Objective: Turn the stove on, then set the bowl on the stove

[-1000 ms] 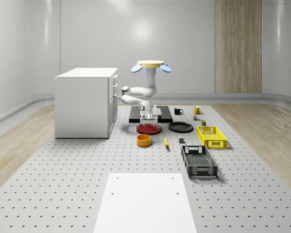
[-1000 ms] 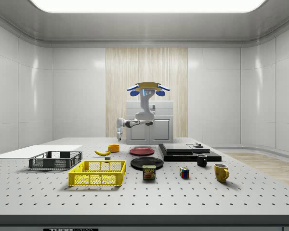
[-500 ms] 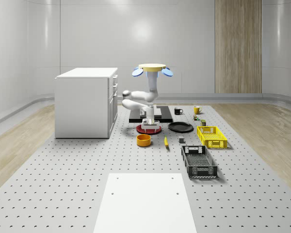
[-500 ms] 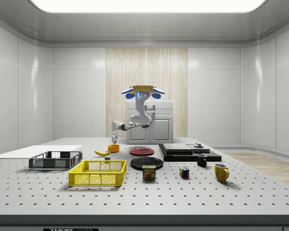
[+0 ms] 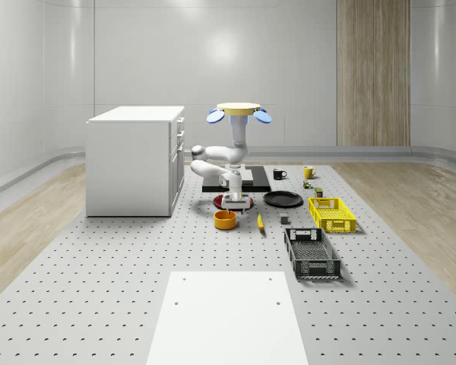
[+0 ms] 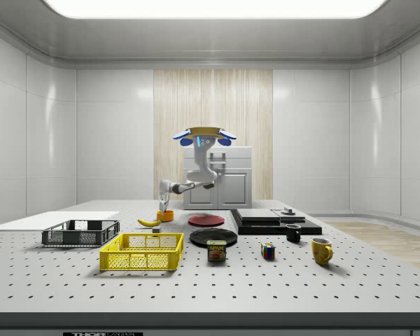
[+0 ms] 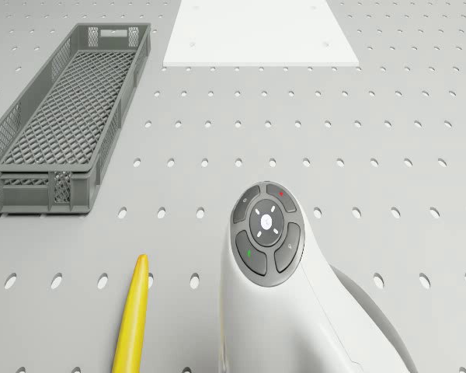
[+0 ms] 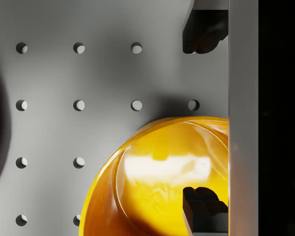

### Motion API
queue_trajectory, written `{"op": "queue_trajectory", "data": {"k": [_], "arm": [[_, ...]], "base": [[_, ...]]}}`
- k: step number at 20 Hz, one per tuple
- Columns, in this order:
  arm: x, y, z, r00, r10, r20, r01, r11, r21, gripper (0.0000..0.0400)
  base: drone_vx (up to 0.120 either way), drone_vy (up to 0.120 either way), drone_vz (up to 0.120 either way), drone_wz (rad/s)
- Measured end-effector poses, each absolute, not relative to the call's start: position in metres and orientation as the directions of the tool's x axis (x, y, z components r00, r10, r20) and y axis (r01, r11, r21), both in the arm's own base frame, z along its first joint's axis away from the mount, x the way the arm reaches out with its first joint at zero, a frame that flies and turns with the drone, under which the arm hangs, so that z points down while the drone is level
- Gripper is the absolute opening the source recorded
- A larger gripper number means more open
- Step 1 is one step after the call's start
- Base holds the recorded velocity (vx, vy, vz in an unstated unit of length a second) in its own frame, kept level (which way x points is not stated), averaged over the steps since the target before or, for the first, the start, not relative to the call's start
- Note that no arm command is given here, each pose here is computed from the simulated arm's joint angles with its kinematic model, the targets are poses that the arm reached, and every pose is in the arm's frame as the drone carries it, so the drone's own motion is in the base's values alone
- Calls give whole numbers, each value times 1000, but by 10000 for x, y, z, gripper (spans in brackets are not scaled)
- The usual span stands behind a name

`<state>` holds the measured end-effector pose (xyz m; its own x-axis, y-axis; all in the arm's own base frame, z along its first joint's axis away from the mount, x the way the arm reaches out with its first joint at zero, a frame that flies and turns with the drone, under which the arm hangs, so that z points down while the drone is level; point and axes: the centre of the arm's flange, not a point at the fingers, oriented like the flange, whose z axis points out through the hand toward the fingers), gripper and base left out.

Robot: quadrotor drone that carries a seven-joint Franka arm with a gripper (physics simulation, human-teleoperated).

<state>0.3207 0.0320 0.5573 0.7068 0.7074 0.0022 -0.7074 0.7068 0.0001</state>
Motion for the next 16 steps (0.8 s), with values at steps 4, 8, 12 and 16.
{"op": "queue_trajectory", "data": {"k": [4,8,12,16], "arm": [[3207,320,5669,707,707,2,-707,707,0,400],[3207,320,5716,707,707,2,-707,707,0,400],[3209,320,5735,707,707,2,-707,707,0,400],[3232,320,5743,707,707,2,-707,707,0,400]], "base": [[0,0,0,0],[0,0,0,0],[0,0,0,0],[0,0,0,0]]}}
